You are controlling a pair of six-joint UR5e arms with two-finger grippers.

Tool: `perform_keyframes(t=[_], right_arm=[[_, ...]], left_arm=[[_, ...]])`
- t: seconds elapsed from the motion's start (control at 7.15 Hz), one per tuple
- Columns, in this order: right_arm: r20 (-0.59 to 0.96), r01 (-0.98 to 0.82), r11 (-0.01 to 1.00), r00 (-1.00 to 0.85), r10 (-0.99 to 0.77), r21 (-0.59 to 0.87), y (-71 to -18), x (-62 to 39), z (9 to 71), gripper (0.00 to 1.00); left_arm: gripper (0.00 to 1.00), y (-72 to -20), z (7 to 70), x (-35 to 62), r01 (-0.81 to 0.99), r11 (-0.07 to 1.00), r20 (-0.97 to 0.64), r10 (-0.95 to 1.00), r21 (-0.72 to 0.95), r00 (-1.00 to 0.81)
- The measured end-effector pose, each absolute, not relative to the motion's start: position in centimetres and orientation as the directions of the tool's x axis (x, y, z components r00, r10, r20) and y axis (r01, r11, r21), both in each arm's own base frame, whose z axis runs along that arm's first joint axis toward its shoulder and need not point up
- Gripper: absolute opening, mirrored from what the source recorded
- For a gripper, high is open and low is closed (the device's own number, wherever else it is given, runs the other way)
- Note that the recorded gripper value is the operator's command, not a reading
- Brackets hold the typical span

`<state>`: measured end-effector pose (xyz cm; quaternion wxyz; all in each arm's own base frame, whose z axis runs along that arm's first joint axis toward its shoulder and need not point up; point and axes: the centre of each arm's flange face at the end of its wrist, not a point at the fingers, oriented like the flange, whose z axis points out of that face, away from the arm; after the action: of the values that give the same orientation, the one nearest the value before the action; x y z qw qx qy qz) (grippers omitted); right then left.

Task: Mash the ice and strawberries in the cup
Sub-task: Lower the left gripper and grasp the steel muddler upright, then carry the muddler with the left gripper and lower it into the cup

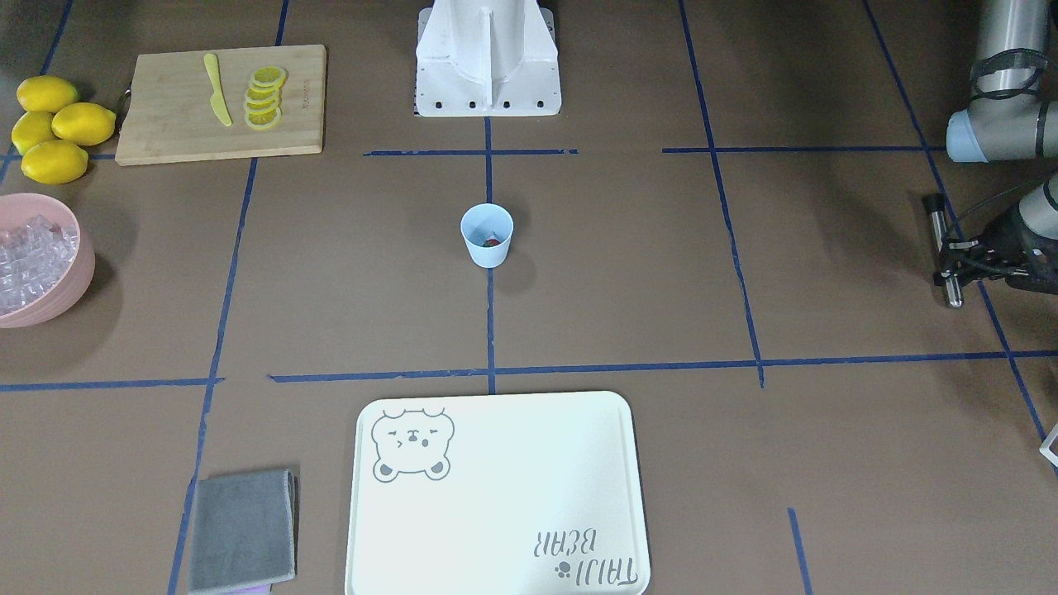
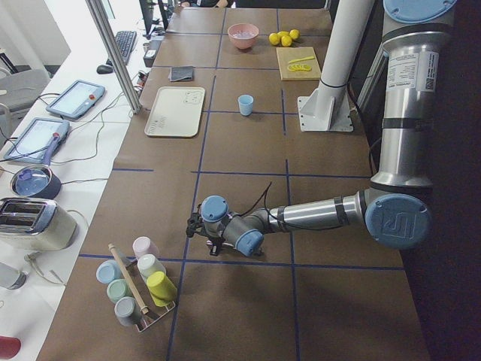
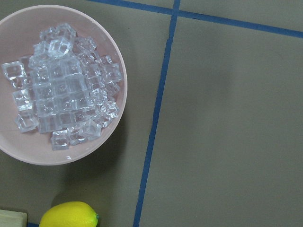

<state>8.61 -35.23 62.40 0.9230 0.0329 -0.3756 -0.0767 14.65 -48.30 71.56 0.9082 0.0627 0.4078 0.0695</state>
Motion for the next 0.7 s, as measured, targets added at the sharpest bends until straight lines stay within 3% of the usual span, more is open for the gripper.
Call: perform_keyframes(t=[0.42,0.7], right_arm=[[0.689,0.115,0.986,0.706,-0.167,0.120,-35.2,8.6,62.3,0.99],[0.689,0.115,0.986,0.706,-0.167,0.121,-35.3,8.6,62.2,0.99]], left_arm=[[0.09,-50.3,63.8,15.6,-0.073,0.938,-0.731,0.311,0.339,0.607],[0.08,-52.3,54.7,17.6,-0.092,0.777,-0.642,0.575,0.623,0.507]])
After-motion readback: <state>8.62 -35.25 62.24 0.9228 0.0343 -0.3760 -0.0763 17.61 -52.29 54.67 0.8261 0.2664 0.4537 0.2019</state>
